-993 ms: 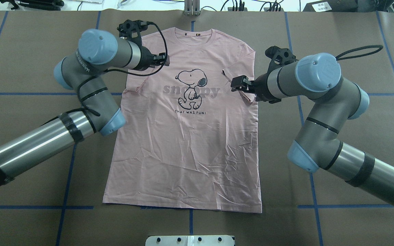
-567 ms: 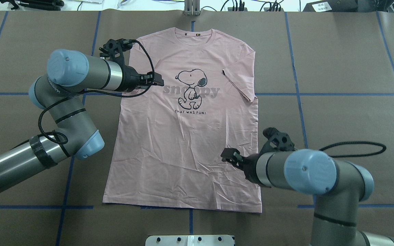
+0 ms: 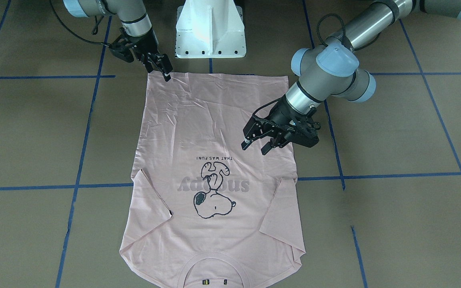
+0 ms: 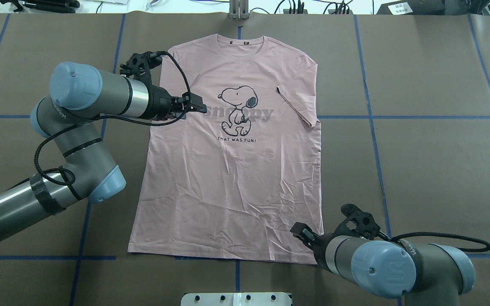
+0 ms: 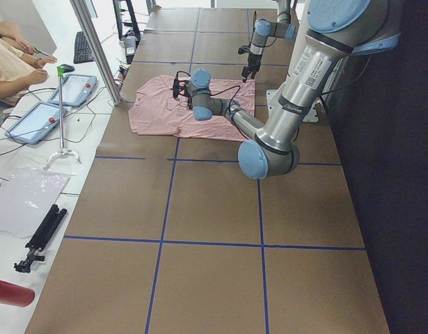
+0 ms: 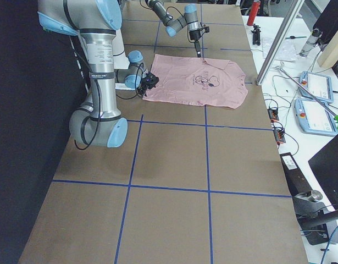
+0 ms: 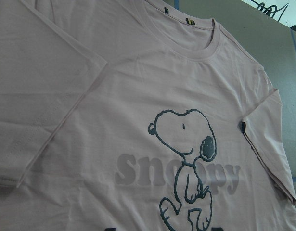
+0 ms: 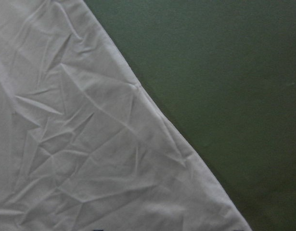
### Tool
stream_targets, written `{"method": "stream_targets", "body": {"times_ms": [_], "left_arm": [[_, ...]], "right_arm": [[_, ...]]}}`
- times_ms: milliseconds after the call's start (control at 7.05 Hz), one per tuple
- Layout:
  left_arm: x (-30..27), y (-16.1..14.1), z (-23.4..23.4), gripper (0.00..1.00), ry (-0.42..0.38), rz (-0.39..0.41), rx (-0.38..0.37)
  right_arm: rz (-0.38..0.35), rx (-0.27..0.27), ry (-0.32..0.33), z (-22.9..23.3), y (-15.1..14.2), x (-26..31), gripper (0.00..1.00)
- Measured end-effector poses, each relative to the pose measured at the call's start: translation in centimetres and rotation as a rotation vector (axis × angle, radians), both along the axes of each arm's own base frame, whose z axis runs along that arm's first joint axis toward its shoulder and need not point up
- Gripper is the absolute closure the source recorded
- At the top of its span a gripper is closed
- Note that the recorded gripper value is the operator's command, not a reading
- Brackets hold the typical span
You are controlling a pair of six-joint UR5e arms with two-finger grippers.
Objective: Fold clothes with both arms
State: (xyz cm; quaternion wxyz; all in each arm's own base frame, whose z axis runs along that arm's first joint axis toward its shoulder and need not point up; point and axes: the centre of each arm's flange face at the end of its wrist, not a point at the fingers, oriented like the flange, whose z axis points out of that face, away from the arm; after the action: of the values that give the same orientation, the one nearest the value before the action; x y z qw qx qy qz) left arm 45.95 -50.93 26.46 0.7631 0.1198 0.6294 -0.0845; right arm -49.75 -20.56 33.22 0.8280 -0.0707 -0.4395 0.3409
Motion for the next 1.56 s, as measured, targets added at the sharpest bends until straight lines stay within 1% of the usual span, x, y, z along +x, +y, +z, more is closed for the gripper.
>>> {"method": "stream_targets", "body": {"times_ms": [142,426,567,709,851,993,1135,1419,1561], "left_arm": [[-0.7,0.8,-0.2,0.27,0.016,0.01,-0.011],[-1.2,1.4,-0.2,0.27,0.025,0.015,-0.019],[-1.3,1.4,-0.2,0.27,0.026,0.016,-0.02],[-1.3,1.4,-0.1,0.27,0.026,0.016,-0.021],[-1.2,1.4,0.0,0.27,0.024,0.016,-0.022],[-1.2,1.4,0.1,0.27,0.023,0.017,-0.022],[-1.1,1.4,0.1,0.27,0.022,0.017,-0.023],[-1.2,1.4,0.0,0.27,0.024,0.016,-0.023],[-1.2,1.5,-0.1,0.27,0.031,0.013,-0.039]], "right_arm": [[-0.004,-0.007,0.017,0.7,0.5,0.2,0.12],[-0.008,-0.009,0.037,1.6,1.0,0.4,0.15],[-0.013,-0.011,0.047,2.0,1.2,0.4,0.2],[-0.019,-0.012,0.052,2.3,1.5,0.3,0.5],[-0.023,-0.013,0.055,2.4,1.7,0.2,0.89],[-0.022,-0.021,0.054,2.4,2.0,0.1,1.0],[-0.021,-0.034,0.051,2.4,2.5,-0.1,1.0],[-0.037,-0.04,0.048,2.3,3.7,-0.4,1.0],[-0.035,-0.041,0.043,1.9,3.6,-0.1,1.0]]}}
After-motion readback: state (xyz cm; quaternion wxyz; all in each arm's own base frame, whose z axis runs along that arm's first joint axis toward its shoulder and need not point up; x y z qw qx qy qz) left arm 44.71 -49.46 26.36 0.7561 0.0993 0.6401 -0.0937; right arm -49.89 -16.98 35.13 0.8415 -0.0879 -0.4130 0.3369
